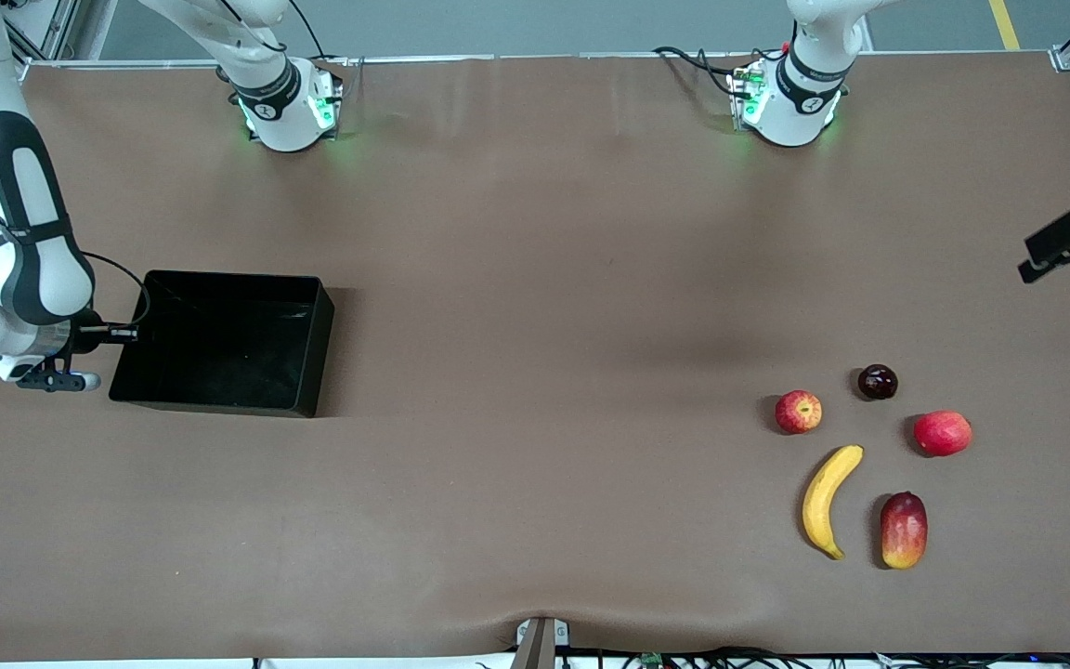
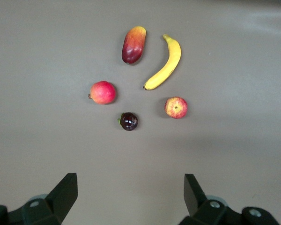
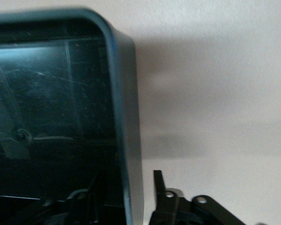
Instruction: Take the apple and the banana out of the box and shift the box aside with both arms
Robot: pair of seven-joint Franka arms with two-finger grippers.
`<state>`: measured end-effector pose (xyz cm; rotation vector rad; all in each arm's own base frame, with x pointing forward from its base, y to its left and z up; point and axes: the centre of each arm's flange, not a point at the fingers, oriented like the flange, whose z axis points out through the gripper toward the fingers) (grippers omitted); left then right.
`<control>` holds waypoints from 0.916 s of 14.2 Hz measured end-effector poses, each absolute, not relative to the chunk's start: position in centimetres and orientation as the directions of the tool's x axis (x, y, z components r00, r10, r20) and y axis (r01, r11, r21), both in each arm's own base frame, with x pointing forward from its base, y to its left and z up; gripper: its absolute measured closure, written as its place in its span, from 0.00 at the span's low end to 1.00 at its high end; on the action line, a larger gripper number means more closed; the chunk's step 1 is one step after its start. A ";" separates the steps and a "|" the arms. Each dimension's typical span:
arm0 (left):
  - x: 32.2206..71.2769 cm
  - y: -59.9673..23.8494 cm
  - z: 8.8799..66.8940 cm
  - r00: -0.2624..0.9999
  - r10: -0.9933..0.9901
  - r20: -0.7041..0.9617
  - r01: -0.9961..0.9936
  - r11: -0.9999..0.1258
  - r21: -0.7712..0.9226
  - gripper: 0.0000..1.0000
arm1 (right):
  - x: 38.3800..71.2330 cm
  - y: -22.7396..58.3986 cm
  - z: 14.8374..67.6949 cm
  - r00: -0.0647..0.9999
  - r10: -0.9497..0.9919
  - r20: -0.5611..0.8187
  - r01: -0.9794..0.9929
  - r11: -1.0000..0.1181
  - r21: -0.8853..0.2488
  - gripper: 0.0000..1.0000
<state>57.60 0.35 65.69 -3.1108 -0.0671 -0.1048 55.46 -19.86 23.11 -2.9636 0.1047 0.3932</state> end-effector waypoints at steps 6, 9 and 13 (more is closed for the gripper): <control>55.0 -0.5 65.4 0.998 0.044 0.049 0.046 -0.998 -0.052 0.00 | 63.8 -14.5 32.2 0.992 0.075 -0.098 0.063 -0.990 -0.123 0.00; 53.6 -0.8 65.9 0.997 0.037 0.066 0.041 -0.998 -0.052 0.00 | 66.8 -12.6 36.0 0.993 0.115 -0.015 0.113 -0.989 -0.090 0.00; 53.1 -0.8 65.6 0.998 0.036 0.060 0.039 -0.998 -0.052 0.00 | 68.9 -11.0 40.3 0.987 0.151 0.051 0.154 -0.985 -0.071 0.00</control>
